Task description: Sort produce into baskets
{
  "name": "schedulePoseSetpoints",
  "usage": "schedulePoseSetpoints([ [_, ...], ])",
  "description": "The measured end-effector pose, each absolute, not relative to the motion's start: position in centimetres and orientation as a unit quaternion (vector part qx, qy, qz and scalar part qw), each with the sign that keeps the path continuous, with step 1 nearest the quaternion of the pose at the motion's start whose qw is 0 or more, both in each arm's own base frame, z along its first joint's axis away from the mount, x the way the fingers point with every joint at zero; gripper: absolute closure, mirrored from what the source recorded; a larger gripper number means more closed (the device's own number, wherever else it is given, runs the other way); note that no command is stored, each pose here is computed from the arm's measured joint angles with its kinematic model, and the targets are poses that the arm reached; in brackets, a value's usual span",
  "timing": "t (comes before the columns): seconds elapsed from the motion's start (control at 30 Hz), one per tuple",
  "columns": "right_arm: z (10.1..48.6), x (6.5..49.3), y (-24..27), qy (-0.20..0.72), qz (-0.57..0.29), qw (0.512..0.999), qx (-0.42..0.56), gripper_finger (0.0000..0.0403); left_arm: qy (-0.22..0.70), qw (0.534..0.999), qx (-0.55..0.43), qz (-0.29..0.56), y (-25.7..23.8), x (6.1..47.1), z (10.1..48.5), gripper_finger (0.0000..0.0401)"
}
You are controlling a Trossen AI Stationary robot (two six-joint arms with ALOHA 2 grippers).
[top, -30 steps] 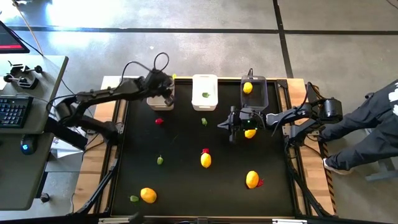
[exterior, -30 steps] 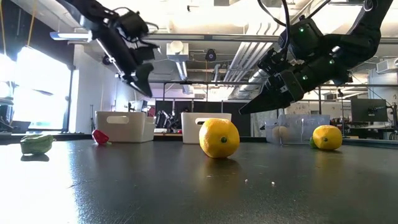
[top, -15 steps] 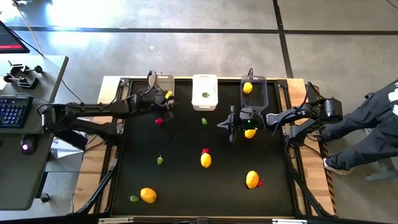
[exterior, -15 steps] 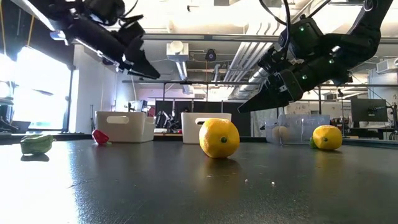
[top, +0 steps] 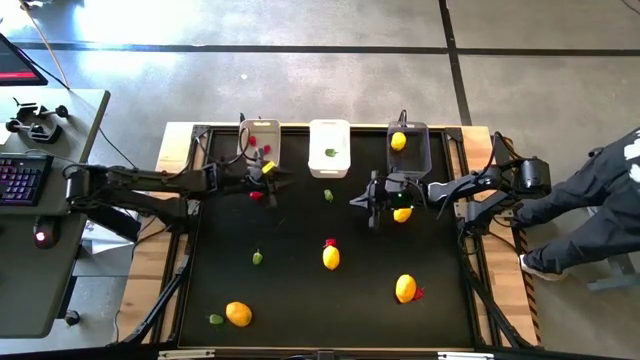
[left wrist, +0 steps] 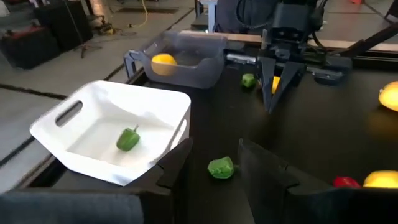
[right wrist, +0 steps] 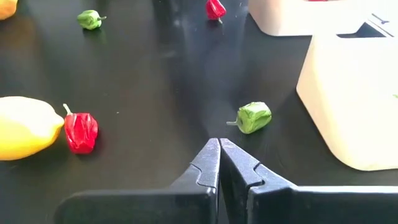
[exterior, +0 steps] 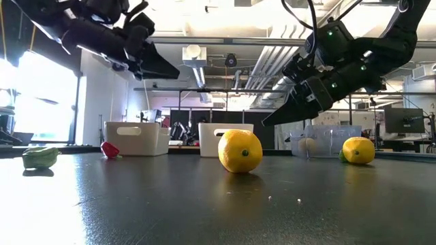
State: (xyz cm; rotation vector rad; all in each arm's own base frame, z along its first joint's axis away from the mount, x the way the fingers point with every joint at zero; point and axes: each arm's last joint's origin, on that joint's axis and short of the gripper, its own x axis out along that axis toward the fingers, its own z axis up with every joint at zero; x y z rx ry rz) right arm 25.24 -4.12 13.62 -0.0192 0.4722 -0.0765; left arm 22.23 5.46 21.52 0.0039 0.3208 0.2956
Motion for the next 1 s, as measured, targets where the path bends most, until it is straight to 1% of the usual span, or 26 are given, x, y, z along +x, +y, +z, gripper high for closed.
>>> schedulePoseSetpoints([
  [0.1,13.6,25.2,-4.1,0.234,-0.037,0.972,-0.008,0.0403,0.168,0.977,0.002,0.134,5.4,22.5,21.1,0.029],
  [0.17,13.6,25.2,-4.1,0.233,-0.037,0.972,-0.008,0.0403,0.18,0.976,0.013,0.122,5.3,22.9,20.5,0.0304],
  [0.3,13.6,25.2,-4.1,0.233,-0.037,0.972,-0.008,0.0403,0.17,0.979,0.04,0.103,5.4,24.1,19.6,0.0347],
  [0.4,13.7,25.3,-4.2,0.231,-0.049,0.972,0.003,0.0403,0.148,0.985,0.053,0.066,5.6,25.0,19.0,0.0383],
  [0.47,13.7,25.2,-4.2,0.231,-0.06,0.971,0.008,0.0403,0.125,0.99,0.057,0.042,5.7,25.5,18.9,0.0396],
  [0.6,13.6,25.2,-4.3,0.232,-0.069,0.97,0.008,0.0403,0.105,0.993,0.06,0.008,5.9,26.2,18.2,0.0395],
  [0.77,13.6,25.2,-4.2,0.232,-0.067,0.97,0.008,0.0403,0.111,0.992,0.063,0.005,6.0,26.5,17.6,0.04],
  [1.0,13.9,25.4,-4.2,0.226,-0.061,0.972,0.008,0.0403,0.067,0.996,0.052,0.007,5.3,24.6,16.3,0.0401],
])
